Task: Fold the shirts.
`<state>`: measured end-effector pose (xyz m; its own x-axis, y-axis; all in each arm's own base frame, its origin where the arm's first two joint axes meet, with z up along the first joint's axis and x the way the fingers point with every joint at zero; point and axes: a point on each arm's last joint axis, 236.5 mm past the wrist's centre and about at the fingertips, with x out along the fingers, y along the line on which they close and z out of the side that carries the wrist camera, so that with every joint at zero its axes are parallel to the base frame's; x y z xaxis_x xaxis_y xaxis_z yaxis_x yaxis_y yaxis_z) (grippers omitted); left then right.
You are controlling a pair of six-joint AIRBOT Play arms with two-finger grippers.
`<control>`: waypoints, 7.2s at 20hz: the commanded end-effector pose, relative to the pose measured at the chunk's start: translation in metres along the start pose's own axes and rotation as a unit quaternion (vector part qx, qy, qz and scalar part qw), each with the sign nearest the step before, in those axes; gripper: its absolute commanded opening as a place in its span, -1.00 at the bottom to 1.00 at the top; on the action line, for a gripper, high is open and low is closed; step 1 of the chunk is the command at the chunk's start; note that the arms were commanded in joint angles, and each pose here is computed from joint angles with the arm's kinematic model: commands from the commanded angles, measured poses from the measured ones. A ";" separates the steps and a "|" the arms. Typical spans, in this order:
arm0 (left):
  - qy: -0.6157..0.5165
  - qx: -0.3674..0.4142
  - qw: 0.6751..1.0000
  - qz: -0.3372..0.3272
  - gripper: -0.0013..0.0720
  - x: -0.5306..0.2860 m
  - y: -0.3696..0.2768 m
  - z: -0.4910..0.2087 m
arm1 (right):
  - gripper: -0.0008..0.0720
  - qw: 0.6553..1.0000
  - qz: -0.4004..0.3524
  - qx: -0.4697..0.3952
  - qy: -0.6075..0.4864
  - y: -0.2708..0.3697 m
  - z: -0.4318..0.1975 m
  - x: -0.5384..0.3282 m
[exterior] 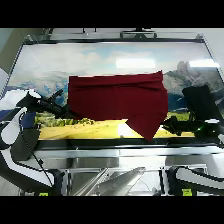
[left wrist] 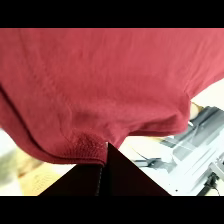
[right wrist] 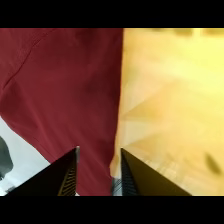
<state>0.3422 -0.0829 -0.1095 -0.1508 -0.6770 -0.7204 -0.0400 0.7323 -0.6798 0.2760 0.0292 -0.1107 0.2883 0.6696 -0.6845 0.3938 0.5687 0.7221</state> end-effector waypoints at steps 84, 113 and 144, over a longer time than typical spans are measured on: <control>-0.195 0.228 0.954 -0.001 -0.93 0.053 -0.204 0.208 | -0.93 0.949 0.128 -0.279 -0.074 0.259 0.203 -0.030; -0.259 0.206 0.939 -0.097 -0.95 -0.182 -0.246 0.133 | -0.93 0.905 0.269 -0.298 -0.138 0.477 0.045 0.190; -0.242 0.233 0.938 -0.088 -0.93 -0.190 -0.242 0.115 | 0.98 0.979 0.065 -0.195 0.008 0.262 0.141 0.222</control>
<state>0.4932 -0.1397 0.1767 0.2850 -0.8217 -0.4936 0.4201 0.5700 -0.7062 0.5636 0.2516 -0.0698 0.2979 0.7395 -0.6037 -0.0674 0.6471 0.7594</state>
